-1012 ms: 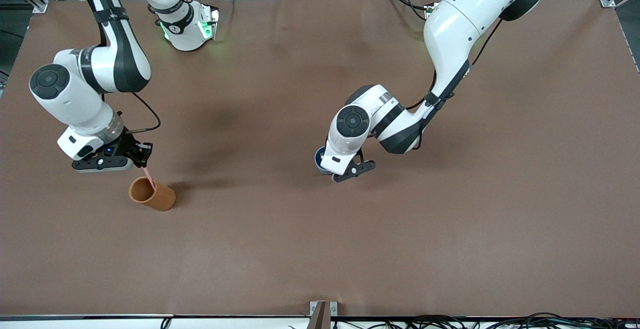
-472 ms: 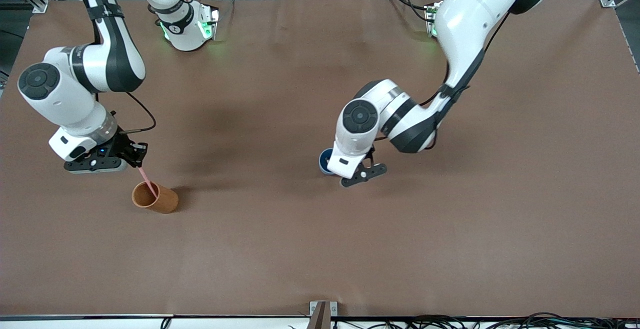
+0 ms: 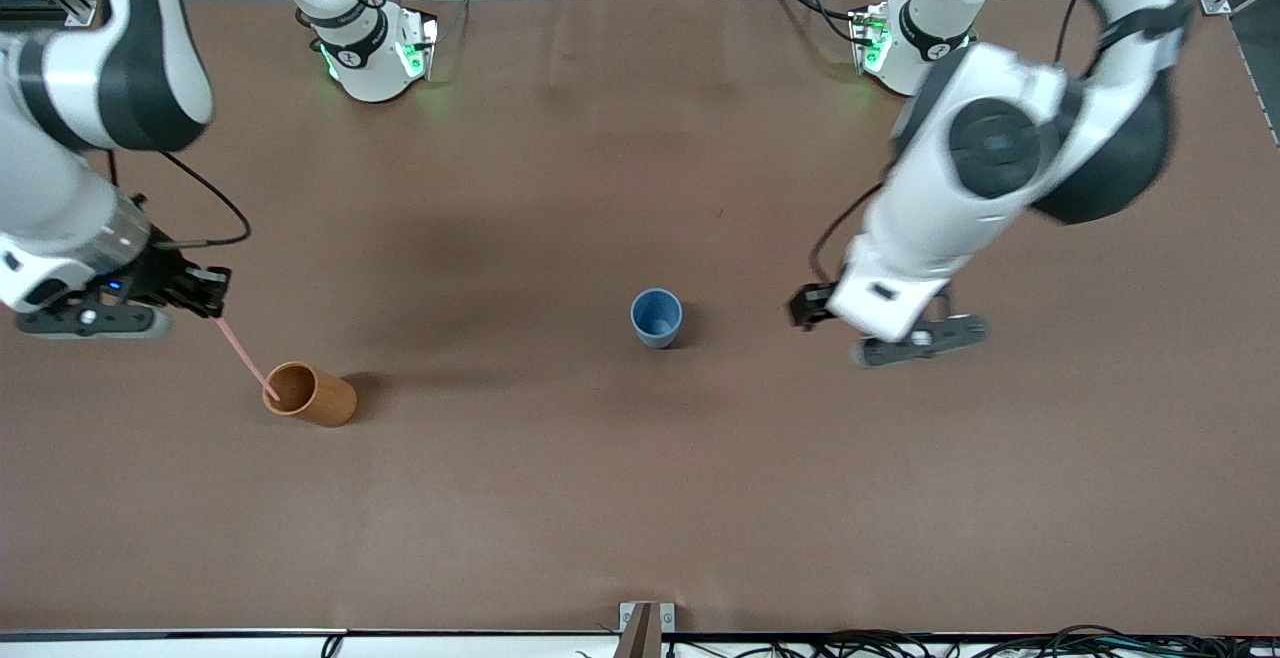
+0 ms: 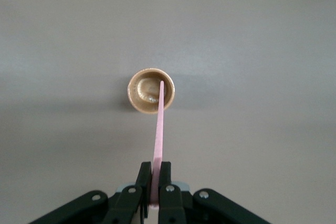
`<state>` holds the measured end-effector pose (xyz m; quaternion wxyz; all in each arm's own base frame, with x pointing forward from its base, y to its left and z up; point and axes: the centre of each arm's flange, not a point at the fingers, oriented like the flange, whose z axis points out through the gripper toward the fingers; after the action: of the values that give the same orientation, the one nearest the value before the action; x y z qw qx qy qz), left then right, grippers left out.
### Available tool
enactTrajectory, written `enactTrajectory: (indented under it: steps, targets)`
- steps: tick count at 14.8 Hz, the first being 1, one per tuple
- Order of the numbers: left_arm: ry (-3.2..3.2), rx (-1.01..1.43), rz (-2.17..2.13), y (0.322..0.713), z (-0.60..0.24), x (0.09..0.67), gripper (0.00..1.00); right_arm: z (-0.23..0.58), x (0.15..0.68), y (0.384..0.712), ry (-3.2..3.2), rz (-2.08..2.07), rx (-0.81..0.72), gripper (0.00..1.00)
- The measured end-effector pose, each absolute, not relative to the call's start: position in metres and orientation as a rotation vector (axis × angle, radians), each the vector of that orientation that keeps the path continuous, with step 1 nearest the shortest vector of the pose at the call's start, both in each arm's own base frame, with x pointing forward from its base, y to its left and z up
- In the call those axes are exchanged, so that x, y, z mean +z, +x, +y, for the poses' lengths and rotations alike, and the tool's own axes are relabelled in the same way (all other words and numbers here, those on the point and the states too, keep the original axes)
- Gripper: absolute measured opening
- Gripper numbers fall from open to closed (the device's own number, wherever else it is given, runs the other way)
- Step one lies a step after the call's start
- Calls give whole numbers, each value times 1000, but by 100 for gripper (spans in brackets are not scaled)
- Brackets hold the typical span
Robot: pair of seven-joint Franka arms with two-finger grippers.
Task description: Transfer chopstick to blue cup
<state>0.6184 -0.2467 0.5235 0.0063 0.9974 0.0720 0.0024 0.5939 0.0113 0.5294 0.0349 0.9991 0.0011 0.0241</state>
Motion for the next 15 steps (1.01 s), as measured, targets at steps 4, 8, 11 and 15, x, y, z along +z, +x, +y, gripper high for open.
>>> enactTrajectory:
  steps: [4, 8, 11, 15]
  targets:
    - [3151, -13, -51, 621, -137, 568, 100, 36, 615, 579, 3171, -71, 15, 10]
    - [3145, -44, -296, 611, -59, 597, 100, 134, 624, 562, 3211, -219, -39, 10]
    - [3144, -29, -299, 601, -53, 610, 100, 231, 618, 542, 3228, -347, -46, 10]
    - [3153, -30, -186, 593, -73, 615, 100, 323, 591, 542, 3301, -510, -80, 10]
